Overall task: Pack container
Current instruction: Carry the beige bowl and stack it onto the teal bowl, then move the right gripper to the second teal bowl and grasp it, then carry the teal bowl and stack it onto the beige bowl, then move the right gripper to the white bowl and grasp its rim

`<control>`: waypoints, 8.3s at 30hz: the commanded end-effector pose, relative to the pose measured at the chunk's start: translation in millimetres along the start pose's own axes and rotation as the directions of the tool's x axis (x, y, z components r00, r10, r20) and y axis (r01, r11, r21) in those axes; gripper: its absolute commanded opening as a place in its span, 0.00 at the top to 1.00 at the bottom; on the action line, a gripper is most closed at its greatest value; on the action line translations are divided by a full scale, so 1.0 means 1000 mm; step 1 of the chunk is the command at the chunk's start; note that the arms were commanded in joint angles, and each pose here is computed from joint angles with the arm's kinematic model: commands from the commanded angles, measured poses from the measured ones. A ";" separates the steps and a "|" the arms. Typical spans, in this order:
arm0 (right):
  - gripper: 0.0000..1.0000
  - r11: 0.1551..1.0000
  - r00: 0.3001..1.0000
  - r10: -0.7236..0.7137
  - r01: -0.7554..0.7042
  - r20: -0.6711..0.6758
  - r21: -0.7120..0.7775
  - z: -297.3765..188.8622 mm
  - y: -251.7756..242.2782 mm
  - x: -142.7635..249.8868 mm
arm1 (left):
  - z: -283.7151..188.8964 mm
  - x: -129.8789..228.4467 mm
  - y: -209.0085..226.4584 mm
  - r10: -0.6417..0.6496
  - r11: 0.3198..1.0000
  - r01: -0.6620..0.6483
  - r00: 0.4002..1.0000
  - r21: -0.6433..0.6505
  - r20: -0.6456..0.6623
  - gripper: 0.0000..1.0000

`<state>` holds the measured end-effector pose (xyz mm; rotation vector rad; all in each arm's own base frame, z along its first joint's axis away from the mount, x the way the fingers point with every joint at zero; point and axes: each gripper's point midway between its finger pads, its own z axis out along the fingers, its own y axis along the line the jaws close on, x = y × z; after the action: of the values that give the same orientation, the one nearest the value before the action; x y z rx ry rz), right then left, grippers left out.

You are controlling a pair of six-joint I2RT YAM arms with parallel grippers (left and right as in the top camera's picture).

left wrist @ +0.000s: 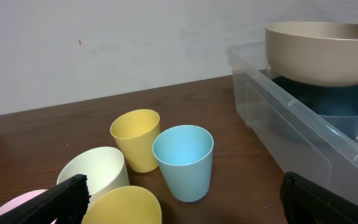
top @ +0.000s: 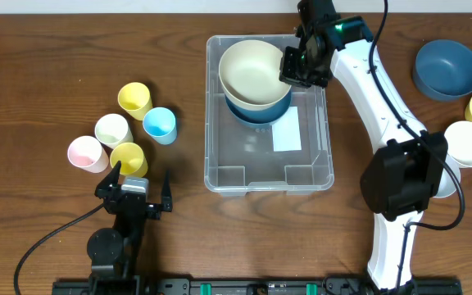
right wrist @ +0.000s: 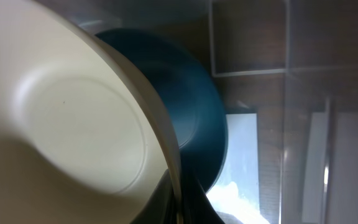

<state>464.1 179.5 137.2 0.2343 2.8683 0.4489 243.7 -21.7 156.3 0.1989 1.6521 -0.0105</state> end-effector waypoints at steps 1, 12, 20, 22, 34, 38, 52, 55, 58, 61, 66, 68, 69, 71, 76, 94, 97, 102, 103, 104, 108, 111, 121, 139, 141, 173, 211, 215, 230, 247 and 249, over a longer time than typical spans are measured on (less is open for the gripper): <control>0.97 1.000 1.000 0.013 -0.014 0.022 0.025 0.000 -0.004 -0.005 | 0.001 0.015 -0.003 0.003 1.000 -0.003 0.999 0.015 -0.042 0.02; 0.91 0.999 1.000 0.016 -0.016 0.006 0.036 0.010 -0.007 -0.004 | 0.001 0.015 -0.003 0.003 1.000 -0.003 0.999 0.015 -0.042 0.02; 0.71 0.999 1.000 0.019 -0.018 -0.010 0.041 0.017 -0.008 -0.002 | 0.001 0.015 -0.003 0.003 1.000 -0.003 0.999 0.015 -0.042 0.02; 0.70 0.999 1.000 0.016 -0.016 0.002 0.034 0.016 -0.007 -0.005 | 0.001 0.015 -0.003 0.003 1.000 -0.003 0.999 0.015 -0.042 0.02; 0.14 0.999 0.948 0.036 -0.036 0.318 -0.006 -0.132 -0.012 -0.082 | 0.001 0.015 -0.003 0.003 1.000 -0.003 0.999 0.015 -0.042 0.02; 0.07 0.962 0.878 0.211 -0.264 0.429 0.067 -0.188 -0.089 -0.098 | 0.001 0.015 -0.003 0.003 1.000 -0.003 0.999 0.015 -0.042 0.02; 0.17 0.572 0.572 0.750 -0.813 0.332 0.109 -0.137 -0.305 -0.070 | 0.001 0.015 -0.003 0.003 1.000 -0.003 0.999 0.015 -0.042 0.02; 0.18 0.553 0.547 0.769 -0.829 0.332 0.085 -0.119 -0.319 -0.074 | 0.001 0.015 -0.003 0.003 1.000 -0.003 0.999 0.015 -0.042 0.02; 0.18 0.494 0.487 0.806 -0.867 0.337 0.071 -0.102 -0.330 -0.072 | 0.001 0.015 -0.003 0.003 1.000 -0.003 0.999 0.015 -0.042 0.02; 0.19 0.409 0.406 0.845 -0.910 0.348 0.068 -0.087 -0.338 -0.066 | 0.001 0.015 -0.003 0.003 1.000 -0.003 0.999 0.015 -0.042 0.02; 0.20 0.295 0.294 0.878 -0.954 0.378 0.057 -0.070 -0.350 -0.059 | 0.001 0.015 -0.003 0.003 1.000 -0.003 0.999 0.015 -0.042 0.02; 0.20 0.274 0.271 0.879 -0.960 0.391 0.049 -0.065 -0.354 -0.059 | 0.001 0.015 -0.003 0.003 1.000 -0.003 0.999 0.015 -0.042 0.02; 0.20 0.263 0.260 0.880 -0.964 0.397 0.046 -0.062 -0.356 -0.058 | 0.001 0.015 -0.003 0.003 1.000 -0.003 0.999 0.015 -0.042 0.02; 0.20 0.234 0.230 0.883 -0.971 0.410 0.042 -0.058 -0.360 -0.056 | 0.001 0.015 -0.003 0.003 1.000 -0.003 0.999 0.015 -0.042 0.02; 0.20 0.193 0.183 0.882 -0.981 0.434 0.022 -0.043 -0.370 -0.053 | 0.001 0.015 -0.003 0.003 1.000 -0.003 0.999 0.015 -0.042 0.02; 0.40 0.181 0.159 0.854 -0.983 0.496 0.004 -0.033 -0.389 -0.053 | 0.001 0.015 -0.003 0.003 1.000 -0.003 0.999 0.015 -0.042 0.02; 0.39 0.168 0.143 0.855 -0.986 0.498 -0.005 -0.034 -0.390 -0.054 | 0.001 0.015 -0.003 0.003 1.000 -0.003 0.999 0.015 -0.042 0.02; 0.37 0.162 0.130 0.854 -0.987 0.504 -0.019 -0.035 -0.392 -0.056 | 0.001 0.015 -0.003 0.003 1.000 -0.003 0.999 0.015 -0.042 0.02; 0.37 0.163 0.129 0.853 -0.986 0.505 -0.022 -0.034 -0.393 -0.057 | 0.001 0.015 -0.003 0.003 1.000 -0.003 0.999 0.015 -0.042 0.02; 0.36 0.165 0.129 0.853 -0.986 0.506 -0.027 -0.033 -0.393 -0.058 | 0.001 0.015 -0.003 0.003 1.000 -0.003 0.999 0.015 -0.042 0.02; 0.37 0.146 0.114 0.857 -0.989 0.502 -0.026 -0.023 -0.396 -0.058 | 0.001 0.015 -0.003 0.003 1.000 -0.003 0.999 0.015 -0.042 0.02; 0.37 0.138 0.114 0.870 -0.990 0.480 -0.015 -0.009 -0.398 -0.055 | 0.001 0.015 -0.003 0.003 1.000 -0.003 0.999 0.015 -0.042 0.02; 0.69 0.125 0.106 0.876 -0.992 0.470 -0.010 -0.001 -0.407 -0.052 | 0.001 0.015 -0.003 0.003 1.000 -0.003 0.999 0.015 -0.042 0.02; 0.99 0.515 0.442 0.856 -0.784 0.269 -0.346 -0.108 -0.321 -0.153 | 0.001 0.015 -0.003 0.003 1.000 -0.003 0.999 0.015 -0.042 0.02; 0.99 0.589 0.540 0.805 -0.688 0.244 -0.424 -0.137 -0.287 -0.165 | 0.001 0.015 -0.003 0.003 1.000 -0.003 0.999 0.015 -0.042 0.02; 0.98 0.999 0.998 0.046 -0.045 -0.053 0.007 -0.043 -0.001 0.015 | 0.001 0.015 -0.003 0.003 1.000 -0.003 0.999 0.015 -0.042 0.02; 0.08 0.969 0.974 0.109 -0.149 0.198 0.197 -0.183 -0.088 -0.024 | 0.001 0.015 -0.003 0.003 1.000 -0.003 0.999 0.015 -0.042 0.02; 0.01 0.977 0.971 0.147 -0.172 0.190 0.123 -0.201 -0.109 -0.023 | 0.001 0.015 -0.003 0.003 1.000 -0.003 0.999 0.015 -0.042 0.02; 0.01 0.801 0.833 0.547 -0.494 -0.080 0.339 -0.156 -0.254 0.099 | 0.001 0.015 -0.003 0.003 1.000 -0.003 0.999 0.015 -0.042 0.02; 0.01 0.728 0.783 0.620 -0.550 -0.052 0.408 -0.070 -0.309 0.134 | 0.001 0.015 -0.003 0.003 1.000 -0.003 0.999 0.015 -0.042 0.02; 0.01 0.728 0.791 0.612 -0.558 -0.010 0.398 -0.062 -0.315 0.127 | 0.001 0.015 -0.003 0.003 1.000 -0.003 0.999 0.015 -0.042 0.02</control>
<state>287.7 -103.3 69.1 1.2259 2.9954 0.0301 243.7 -21.7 156.2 0.1989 1.6525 -0.0105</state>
